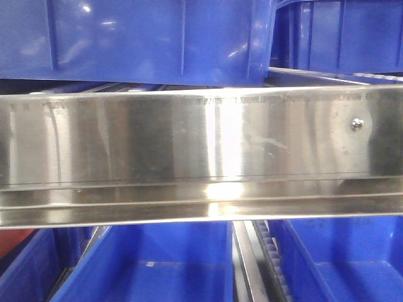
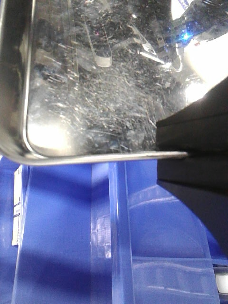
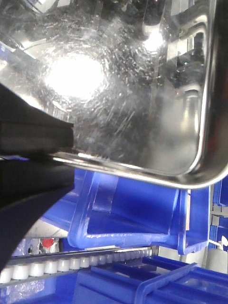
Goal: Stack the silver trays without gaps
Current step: 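Hold the silver tray with both grippers while the base backs away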
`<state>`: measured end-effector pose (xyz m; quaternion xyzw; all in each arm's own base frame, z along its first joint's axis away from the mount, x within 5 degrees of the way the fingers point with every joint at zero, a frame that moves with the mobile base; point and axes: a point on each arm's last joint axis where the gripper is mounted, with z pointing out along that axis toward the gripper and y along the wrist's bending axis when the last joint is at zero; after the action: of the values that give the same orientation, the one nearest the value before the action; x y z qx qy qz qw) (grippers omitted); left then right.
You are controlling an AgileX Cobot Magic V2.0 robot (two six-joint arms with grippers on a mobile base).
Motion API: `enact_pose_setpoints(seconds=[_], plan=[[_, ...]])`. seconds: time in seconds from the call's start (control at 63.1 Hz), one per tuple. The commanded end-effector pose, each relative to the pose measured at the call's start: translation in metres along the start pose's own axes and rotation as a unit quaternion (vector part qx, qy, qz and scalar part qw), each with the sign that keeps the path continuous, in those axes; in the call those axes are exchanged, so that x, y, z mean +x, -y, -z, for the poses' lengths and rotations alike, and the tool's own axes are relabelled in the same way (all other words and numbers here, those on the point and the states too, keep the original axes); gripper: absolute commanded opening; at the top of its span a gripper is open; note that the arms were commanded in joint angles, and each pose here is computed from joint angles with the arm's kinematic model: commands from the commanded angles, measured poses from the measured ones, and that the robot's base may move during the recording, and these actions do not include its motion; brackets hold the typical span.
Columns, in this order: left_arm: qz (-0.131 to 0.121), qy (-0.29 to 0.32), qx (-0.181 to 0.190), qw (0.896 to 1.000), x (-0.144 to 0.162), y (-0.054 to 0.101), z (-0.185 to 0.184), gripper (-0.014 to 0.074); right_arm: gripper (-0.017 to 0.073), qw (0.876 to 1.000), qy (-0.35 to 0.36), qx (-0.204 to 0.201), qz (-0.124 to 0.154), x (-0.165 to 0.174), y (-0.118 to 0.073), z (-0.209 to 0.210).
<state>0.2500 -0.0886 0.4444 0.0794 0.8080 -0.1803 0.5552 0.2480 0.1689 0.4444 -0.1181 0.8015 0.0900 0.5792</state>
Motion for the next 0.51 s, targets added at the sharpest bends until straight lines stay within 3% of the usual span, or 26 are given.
enact_pose_setpoints(seconds=[0.0, 0.491], plan=[[0.015, 0.034, 0.017, 0.999, -0.01, 0.0059, 0.0077, -0.0016, -0.0083, 0.998, 0.041, -0.034, 0.013, -0.0082, -0.007, 0.0034], [0.015, 0.034, 0.017, 0.999, -0.01, 0.0059, 0.0077, -0.0016, -0.0083, 0.998, 0.041, -0.034, 0.013, -0.0082, -0.007, 0.0034]])
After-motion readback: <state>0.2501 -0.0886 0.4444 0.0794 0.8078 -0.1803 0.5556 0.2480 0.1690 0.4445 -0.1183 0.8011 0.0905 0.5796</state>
